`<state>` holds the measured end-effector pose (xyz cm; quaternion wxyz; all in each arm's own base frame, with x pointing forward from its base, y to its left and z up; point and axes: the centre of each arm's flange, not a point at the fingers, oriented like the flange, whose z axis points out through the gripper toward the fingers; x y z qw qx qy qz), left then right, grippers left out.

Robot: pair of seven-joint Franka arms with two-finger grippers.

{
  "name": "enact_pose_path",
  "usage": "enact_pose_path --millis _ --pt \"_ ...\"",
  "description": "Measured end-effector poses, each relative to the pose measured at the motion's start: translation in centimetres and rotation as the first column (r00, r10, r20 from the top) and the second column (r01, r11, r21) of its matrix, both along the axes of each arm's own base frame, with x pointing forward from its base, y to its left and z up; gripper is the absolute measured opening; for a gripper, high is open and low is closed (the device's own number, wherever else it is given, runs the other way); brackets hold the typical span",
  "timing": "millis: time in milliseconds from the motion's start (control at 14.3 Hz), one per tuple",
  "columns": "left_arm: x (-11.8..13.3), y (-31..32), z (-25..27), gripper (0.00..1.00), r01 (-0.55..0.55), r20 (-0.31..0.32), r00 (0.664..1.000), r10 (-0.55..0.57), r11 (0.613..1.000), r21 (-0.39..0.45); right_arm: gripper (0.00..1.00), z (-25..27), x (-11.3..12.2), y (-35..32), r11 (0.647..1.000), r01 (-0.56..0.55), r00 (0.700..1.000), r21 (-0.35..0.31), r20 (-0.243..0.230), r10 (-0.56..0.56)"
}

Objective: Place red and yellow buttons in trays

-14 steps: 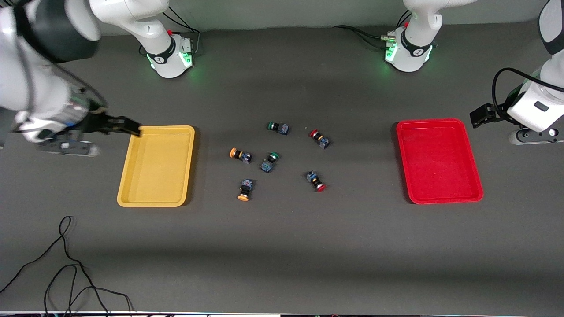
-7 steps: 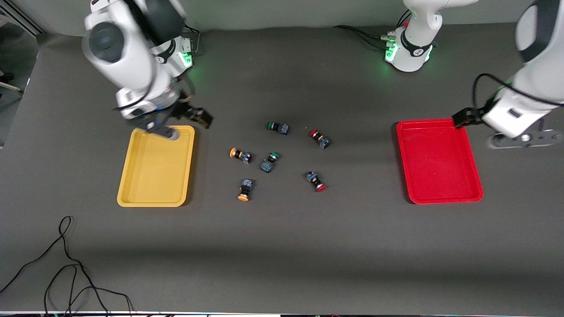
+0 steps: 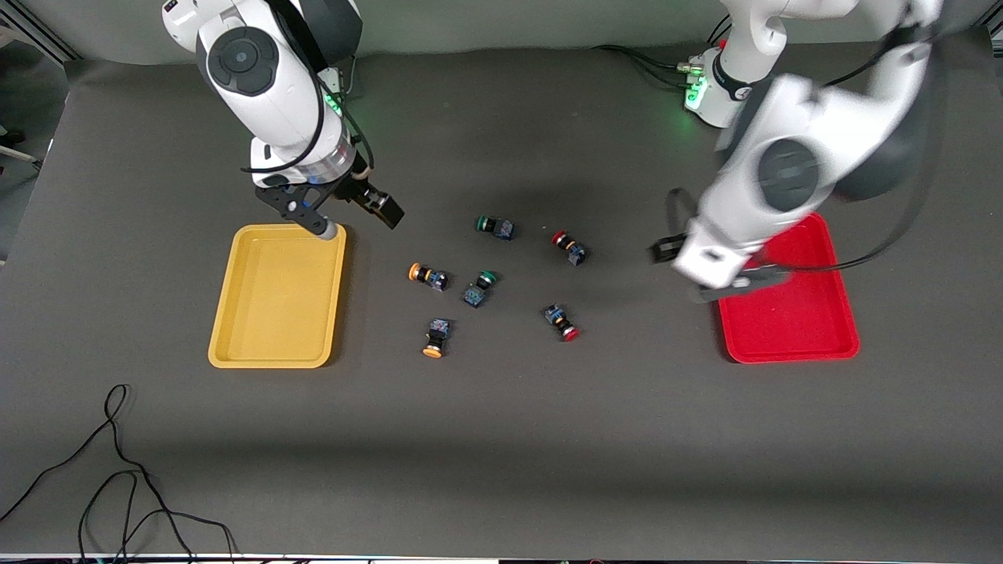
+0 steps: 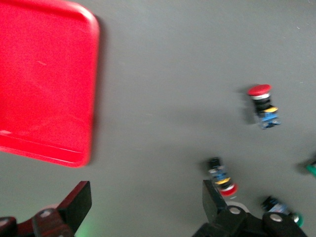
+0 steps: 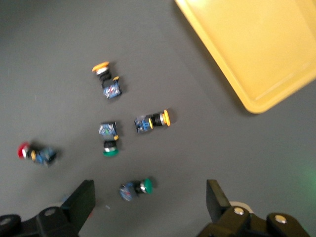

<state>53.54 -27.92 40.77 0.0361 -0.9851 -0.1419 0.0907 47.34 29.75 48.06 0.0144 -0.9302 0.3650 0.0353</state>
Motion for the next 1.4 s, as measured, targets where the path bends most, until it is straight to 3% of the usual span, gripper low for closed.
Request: enact_pose_path --millis 210,350,560,840,1120,1400 --pt "-2.2 -6.8 -6.7 1.0 -0.081 -0.02 0.996 0.082 0.996 0.031 1.0 -1.7 0.7 0.7 0.971 0.238 0.971 -0.013 -0.004 -0.238" --pt "-3.6 -9.7 -10.6 1.0 -0.151 -0.019 0.988 0.152 0.988 0.043 1.0 -2.8 0.9 1.0 0.941 0.336 0.942 -0.024 -0.009 -0.337" --pt "-6.0 -12.3 -15.5 1.0 -0.206 -0.023 0.978 0.208 0.976 0.064 1.0 -4.8 0.3 2.6 0.902 0.432 0.902 -0.02 -0.001 -0.432" --pt "-8.2 -12.3 -19.5 1.0 -0.236 -0.024 0.971 0.237 0.971 0.043 1.0 -9.9 -0.4 4.5 0.877 0.48 0.877 -0.025 0.006 -0.48" --pt "-10.4 -12.6 -21.3 0.93 -0.244 -0.03 0.969 0.245 0.969 0.046 1.0 -18.7 -0.5 5.6 0.807 0.588 0.809 -0.05 0.026 -0.588" --pt "-10.9 -12.3 -22.2 0.51 -0.247 -0.023 0.968 0.248 0.968 0.039 1.0 -25.3 -0.1 5.6 0.743 0.666 0.746 -0.069 0.038 -0.665"
